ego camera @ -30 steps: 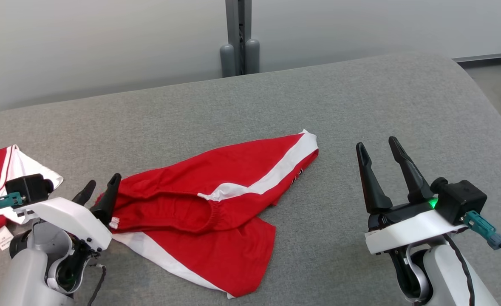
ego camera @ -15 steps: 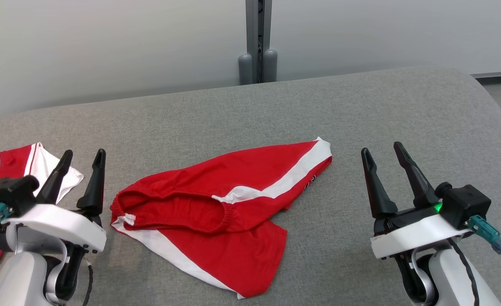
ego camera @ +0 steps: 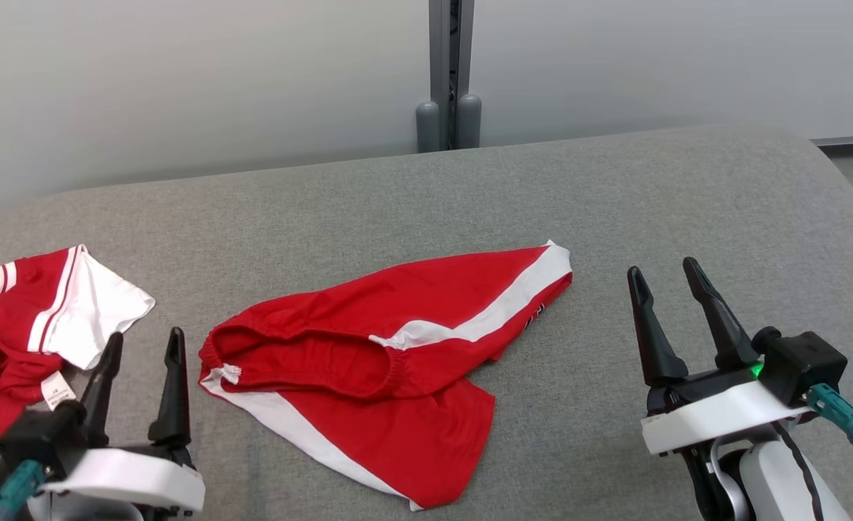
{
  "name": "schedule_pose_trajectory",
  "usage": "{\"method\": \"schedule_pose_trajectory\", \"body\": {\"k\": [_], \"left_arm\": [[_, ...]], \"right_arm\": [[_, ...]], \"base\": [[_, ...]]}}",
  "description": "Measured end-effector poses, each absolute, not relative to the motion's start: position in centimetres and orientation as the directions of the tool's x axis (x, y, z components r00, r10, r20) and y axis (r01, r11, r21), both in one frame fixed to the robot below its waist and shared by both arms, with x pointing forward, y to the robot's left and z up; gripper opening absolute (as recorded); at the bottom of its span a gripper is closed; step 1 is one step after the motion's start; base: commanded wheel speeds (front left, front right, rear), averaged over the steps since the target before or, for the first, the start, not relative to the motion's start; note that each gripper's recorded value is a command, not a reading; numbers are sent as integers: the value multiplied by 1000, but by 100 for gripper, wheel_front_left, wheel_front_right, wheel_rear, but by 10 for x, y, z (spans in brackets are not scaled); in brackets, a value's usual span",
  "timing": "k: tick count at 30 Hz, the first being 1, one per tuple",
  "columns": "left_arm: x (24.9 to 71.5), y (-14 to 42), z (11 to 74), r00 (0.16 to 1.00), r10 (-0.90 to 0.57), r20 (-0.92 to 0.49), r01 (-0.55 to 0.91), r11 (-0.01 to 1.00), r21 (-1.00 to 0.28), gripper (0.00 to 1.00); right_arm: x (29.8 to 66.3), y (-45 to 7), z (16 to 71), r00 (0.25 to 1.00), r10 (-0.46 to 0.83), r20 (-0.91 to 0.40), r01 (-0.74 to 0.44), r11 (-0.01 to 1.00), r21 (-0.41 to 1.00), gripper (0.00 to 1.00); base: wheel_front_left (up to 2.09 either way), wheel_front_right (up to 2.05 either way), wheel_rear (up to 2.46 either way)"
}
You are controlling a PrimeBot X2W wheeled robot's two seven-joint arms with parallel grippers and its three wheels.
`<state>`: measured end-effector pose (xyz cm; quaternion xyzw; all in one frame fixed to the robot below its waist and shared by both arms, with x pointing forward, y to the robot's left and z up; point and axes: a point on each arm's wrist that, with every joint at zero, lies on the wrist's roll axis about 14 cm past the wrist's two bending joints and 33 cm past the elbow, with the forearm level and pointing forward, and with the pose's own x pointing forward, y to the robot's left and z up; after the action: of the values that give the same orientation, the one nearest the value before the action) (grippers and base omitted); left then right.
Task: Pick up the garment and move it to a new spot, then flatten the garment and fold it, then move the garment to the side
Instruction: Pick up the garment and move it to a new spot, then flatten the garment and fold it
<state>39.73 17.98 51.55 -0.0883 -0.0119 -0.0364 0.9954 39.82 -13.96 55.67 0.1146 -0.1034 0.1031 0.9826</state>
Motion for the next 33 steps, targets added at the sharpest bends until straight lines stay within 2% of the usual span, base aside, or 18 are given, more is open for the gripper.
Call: {"method": "schedule_pose_trajectory", "body": {"k": [12, 33], "left_arm": [[381, 190, 514, 997, 33, 64, -23, 988, -153, 100], [374, 182, 505, 999, 24, 44, -16, 985, -170, 100]], "right_arm": [[393, -141, 555, 959, 172, 226, -220, 953, 207, 100], [388, -136, 550, 960, 184, 212, -229, 950, 213, 100]], "base": [[0, 0, 0], [0, 0, 0]]}}
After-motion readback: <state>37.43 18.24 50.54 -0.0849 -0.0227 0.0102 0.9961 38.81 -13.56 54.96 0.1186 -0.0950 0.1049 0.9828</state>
